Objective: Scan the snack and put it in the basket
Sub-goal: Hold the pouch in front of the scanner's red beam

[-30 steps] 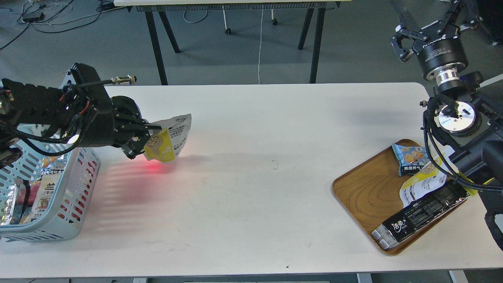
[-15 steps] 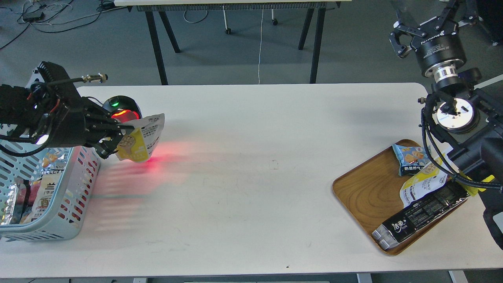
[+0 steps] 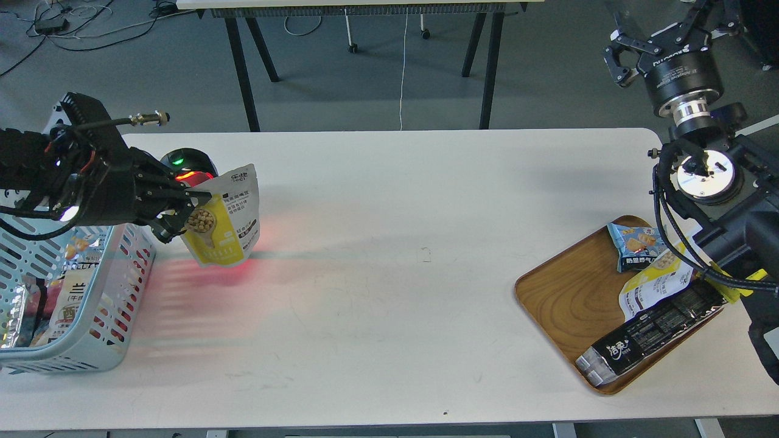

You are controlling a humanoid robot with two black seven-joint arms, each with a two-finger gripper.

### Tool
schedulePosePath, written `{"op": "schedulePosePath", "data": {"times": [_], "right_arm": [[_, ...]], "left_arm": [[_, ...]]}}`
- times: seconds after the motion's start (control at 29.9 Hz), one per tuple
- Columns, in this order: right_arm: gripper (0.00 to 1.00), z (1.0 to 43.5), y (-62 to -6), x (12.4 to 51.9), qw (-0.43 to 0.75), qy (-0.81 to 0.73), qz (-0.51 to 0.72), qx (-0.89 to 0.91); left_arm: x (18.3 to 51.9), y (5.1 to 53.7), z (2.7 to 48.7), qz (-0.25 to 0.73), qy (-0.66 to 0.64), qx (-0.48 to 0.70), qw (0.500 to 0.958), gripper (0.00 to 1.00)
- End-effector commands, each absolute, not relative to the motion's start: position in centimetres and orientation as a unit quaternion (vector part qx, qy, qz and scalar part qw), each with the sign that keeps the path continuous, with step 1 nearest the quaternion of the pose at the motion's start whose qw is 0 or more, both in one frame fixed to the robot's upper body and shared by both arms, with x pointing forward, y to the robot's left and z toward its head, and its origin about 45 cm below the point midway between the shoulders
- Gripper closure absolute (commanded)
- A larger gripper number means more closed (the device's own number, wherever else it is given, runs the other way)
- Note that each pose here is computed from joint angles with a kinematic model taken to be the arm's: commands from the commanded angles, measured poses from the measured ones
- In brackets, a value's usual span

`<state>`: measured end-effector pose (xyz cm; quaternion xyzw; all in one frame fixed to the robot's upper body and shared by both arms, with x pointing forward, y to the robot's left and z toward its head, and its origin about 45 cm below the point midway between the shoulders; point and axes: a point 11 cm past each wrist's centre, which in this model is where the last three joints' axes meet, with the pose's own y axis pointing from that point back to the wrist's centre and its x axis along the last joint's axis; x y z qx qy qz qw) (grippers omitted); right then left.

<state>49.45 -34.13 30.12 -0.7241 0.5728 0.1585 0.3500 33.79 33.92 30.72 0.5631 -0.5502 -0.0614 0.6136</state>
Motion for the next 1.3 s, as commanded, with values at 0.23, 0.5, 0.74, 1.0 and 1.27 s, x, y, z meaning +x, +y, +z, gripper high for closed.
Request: {"op": "schedulePosePath", "data": {"times": [0.23, 0.5, 0.74, 1.0, 1.27], "right_arm": [[0.01, 30.2, -34.2, 49.5, 0.351, 0.573, 0.158, -0.723], [0.01, 30.2, -34.1, 49.5, 0.351, 0.573, 0.159, -0.724], [0.01, 30.2, -34.1, 49.5, 0.352, 0.572, 0.158, -0.724], [0.01, 30.2, -33.8, 49.5, 0.353, 0.57, 0.16, -0.725], [0.01, 30.7, -33.7, 49.7, 0.355, 0.568, 0.157, -0.726]], "left_arm": [[34.0, 33.3, 30.8, -0.061, -0.556, 0.557, 0.614, 1.0], [34.6, 31.4, 30.9, -0.059, -0.571, 0.536, 0.619, 1.0], [34.8, 31.7, 30.8, -0.056, -0.568, 0.54, 0.619, 1.0], [34.9, 31.8, 30.9, -0.055, -0.567, 0.541, 0.619, 1.0], [34.8, 32.0, 30.9, -0.056, -0.566, 0.542, 0.619, 1.0]]}}
